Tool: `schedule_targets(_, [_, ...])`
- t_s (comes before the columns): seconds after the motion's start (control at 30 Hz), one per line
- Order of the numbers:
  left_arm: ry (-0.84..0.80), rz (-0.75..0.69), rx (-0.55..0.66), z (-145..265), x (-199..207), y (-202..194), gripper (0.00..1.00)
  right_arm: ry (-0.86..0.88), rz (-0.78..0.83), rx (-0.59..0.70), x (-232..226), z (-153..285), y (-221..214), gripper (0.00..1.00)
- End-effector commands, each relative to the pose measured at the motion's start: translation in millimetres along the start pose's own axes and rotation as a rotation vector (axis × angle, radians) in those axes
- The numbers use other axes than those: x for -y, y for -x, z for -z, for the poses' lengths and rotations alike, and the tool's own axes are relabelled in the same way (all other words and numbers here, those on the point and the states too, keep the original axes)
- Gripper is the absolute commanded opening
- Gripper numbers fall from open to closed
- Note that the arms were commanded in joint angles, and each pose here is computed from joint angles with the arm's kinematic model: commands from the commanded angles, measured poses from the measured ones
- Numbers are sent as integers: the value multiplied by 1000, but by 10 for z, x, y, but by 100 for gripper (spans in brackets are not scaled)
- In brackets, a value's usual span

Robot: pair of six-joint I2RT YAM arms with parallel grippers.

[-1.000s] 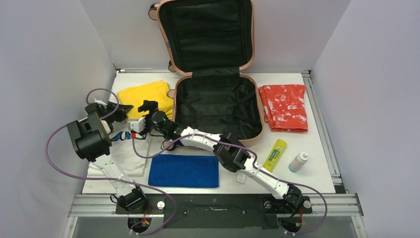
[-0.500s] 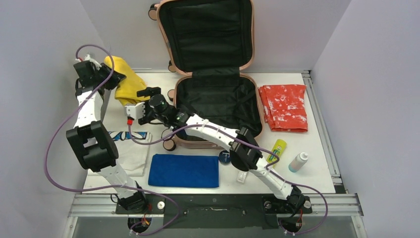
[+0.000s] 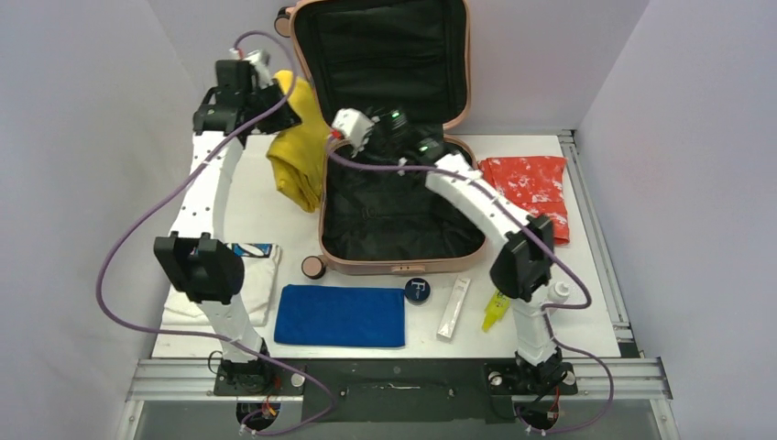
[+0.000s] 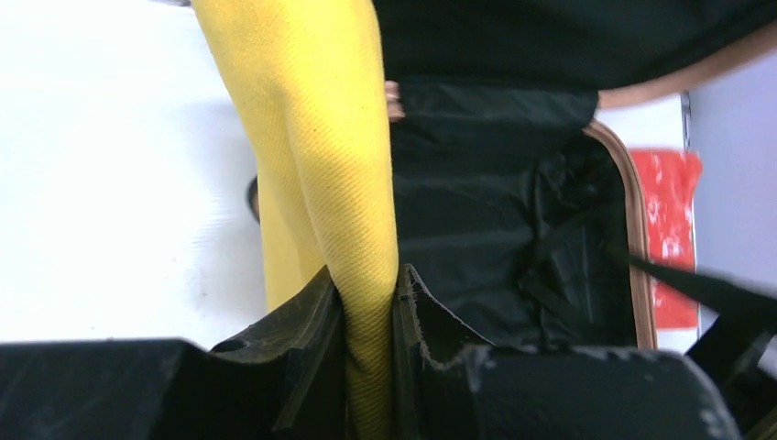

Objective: Pack the luggage
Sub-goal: Place the clothes in the luggage.

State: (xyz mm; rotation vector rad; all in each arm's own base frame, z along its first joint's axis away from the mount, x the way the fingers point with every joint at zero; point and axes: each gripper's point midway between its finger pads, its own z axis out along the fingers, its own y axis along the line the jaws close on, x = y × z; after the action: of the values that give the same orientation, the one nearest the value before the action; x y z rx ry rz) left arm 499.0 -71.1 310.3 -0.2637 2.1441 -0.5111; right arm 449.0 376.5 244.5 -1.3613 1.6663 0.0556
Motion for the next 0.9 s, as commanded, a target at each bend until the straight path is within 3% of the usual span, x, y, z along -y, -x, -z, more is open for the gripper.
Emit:
schedule_targets(0.0, [-40,-181,72,226,656,217,0,-12,-215,81,561,664,-190,90])
schedule_targets(0.3, [-34,-448,2,-101,1380,-340,0,-197,-556,166,1428,1299,-1171,90])
schedule_targets(0.7, [-131,-384,-284,-1095,1874,-1766,0,-332,-628,124,1266,1626,-1816,90])
schedule_targets(0.87, [-138,-362,-309,-1403,2093,-2209,0,-356,-635,123,1210,1672,-1880,90])
